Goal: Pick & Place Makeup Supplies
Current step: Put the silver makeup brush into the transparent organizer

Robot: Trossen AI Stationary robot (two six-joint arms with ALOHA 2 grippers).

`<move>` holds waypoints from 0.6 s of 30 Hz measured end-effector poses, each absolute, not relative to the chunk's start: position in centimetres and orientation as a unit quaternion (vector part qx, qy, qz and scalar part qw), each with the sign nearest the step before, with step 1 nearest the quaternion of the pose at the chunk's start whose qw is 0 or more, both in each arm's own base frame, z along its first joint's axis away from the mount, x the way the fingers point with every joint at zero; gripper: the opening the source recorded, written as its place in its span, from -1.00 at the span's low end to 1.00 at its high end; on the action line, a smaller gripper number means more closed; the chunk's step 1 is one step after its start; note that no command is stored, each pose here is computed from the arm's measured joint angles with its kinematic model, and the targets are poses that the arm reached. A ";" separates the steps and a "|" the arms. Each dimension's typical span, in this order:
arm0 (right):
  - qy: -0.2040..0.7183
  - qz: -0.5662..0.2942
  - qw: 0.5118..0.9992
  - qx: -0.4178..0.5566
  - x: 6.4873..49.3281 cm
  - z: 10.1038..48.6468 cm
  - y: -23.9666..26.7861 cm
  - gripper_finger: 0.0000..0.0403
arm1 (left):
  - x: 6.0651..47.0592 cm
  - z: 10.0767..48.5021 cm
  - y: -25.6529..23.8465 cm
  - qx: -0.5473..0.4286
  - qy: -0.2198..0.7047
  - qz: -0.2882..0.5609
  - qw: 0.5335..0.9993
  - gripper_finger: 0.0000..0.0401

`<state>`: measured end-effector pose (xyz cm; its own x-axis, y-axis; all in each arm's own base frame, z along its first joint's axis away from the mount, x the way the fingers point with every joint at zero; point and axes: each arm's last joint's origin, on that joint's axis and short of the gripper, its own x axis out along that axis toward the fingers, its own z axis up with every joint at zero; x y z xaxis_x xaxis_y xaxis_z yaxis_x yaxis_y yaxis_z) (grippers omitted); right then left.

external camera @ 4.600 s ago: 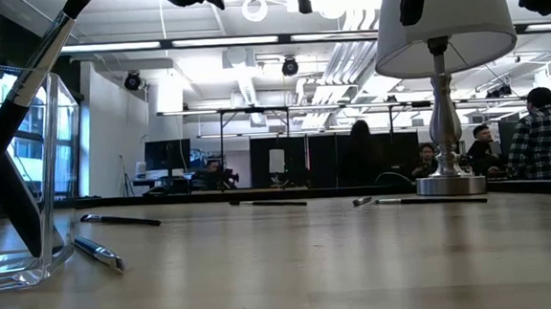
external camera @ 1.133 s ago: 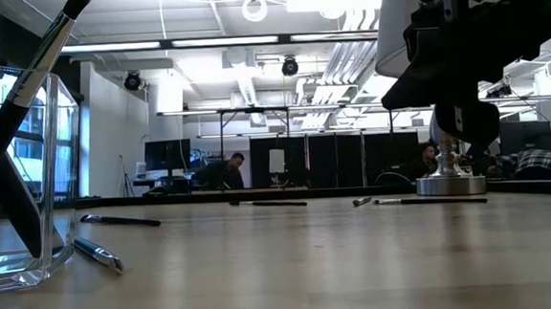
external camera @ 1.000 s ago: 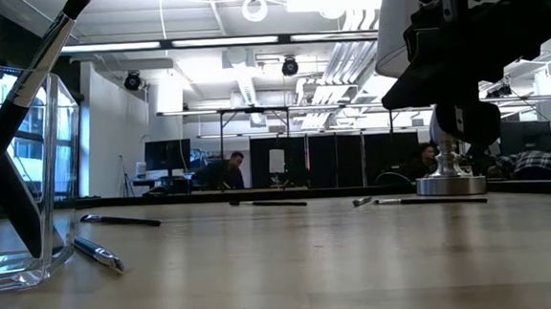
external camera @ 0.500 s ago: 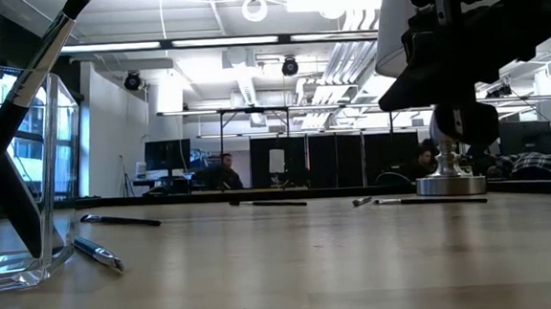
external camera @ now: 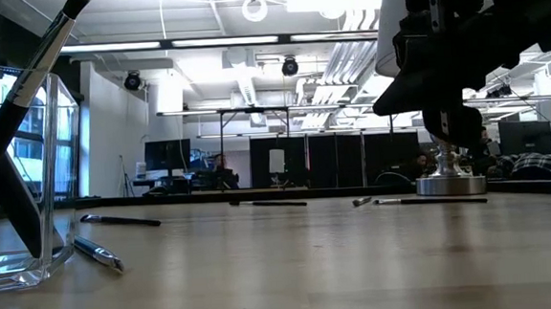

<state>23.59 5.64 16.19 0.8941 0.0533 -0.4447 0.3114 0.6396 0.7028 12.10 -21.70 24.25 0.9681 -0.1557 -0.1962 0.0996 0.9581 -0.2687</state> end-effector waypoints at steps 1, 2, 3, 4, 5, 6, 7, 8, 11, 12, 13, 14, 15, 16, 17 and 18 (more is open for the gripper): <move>0.219 -0.071 0.881 0.413 23.6 16.2 5.5 -1.00 | 12.0 24.9 -21.3 -0.121 0.095 -0.055 0.987 -0.98; 0.221 -0.068 0.883 0.408 23.7 16.2 5.4 -1.00 | 11.9 25.4 -20.8 -0.112 0.082 -0.043 0.989 -0.99; 0.223 -0.065 0.886 0.401 23.7 16.2 5.3 -1.00 | 11.9 26.0 -20.3 -0.107 0.071 -0.027 0.991 -0.99; 0.224 -0.063 0.889 0.394 23.7 16.2 5.1 -1.00 | 12.0 26.4 -19.8 -0.104 0.061 -0.011 0.993 -0.99; 0.225 -0.060 0.892 0.387 23.8 16.2 5.0 -1.00 | 12.2 26.8 -19.3 -0.105 0.053 0.005 0.993 -0.99; 0.226 -0.057 0.896 0.379 23.8 16.2 4.9 -1.00 | 12.6 27.1 -18.8 -0.105 0.048 0.017 0.993 -0.99; 0.227 -0.055 0.899 0.371 23.8 16.2 4.7 -1.00 | 12.9 27.4 -18.2 -0.106 0.045 0.028 0.993 -0.99; 0.229 -0.051 0.901 0.365 23.9 16.2 4.5 -1.00 | 13.3 27.6 -17.8 -0.110 0.042 0.037 0.992 -0.99; 0.235 -0.035 0.906 0.349 23.9 16.2 4.1 -1.00 | 14.6 28.1 -16.6 -0.136 0.050 0.003 0.989 -1.00; 0.238 -0.028 0.907 0.346 24.0 16.2 3.9 -1.00 | 15.1 28.2 -16.3 -0.152 0.055 -0.015 0.987 -1.00; 0.241 -0.021 0.908 0.343 24.0 16.2 3.8 -1.00 | 15.6 28.2 -16.1 -0.169 0.060 -0.030 0.983 -1.00; 0.243 -0.015 0.908 0.341 24.0 16.2 3.8 -1.00 | 16.0 28.2 -15.8 -0.185 0.064 -0.042 0.980 -1.00; 0.246 -0.009 0.909 0.338 24.0 16.2 3.7 -1.00 | 16.2 28.3 -15.7 -0.198 0.067 -0.050 0.977 -1.00; 0.248 -0.001 0.910 0.333 24.0 16.2 3.7 -1.00 | 16.4 28.4 -15.6 -0.206 0.069 -0.055 0.975 -1.00; 0.248 0.002 0.911 0.329 24.0 16.2 3.6 -1.00 | 16.4 28.6 -15.6 -0.207 0.070 -0.058 0.974 -1.00; 0.249 0.005 0.912 0.325 24.0 16.2 3.6 -1.00 | 16.4 28.8 -15.6 -0.205 0.072 -0.059 0.974 -1.00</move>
<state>24.02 3.59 16.17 0.8758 0.1702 -0.4516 0.1536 0.7887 0.5952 16.42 -15.64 28.81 0.9828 -0.1435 -0.1162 0.0845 0.9089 -0.4083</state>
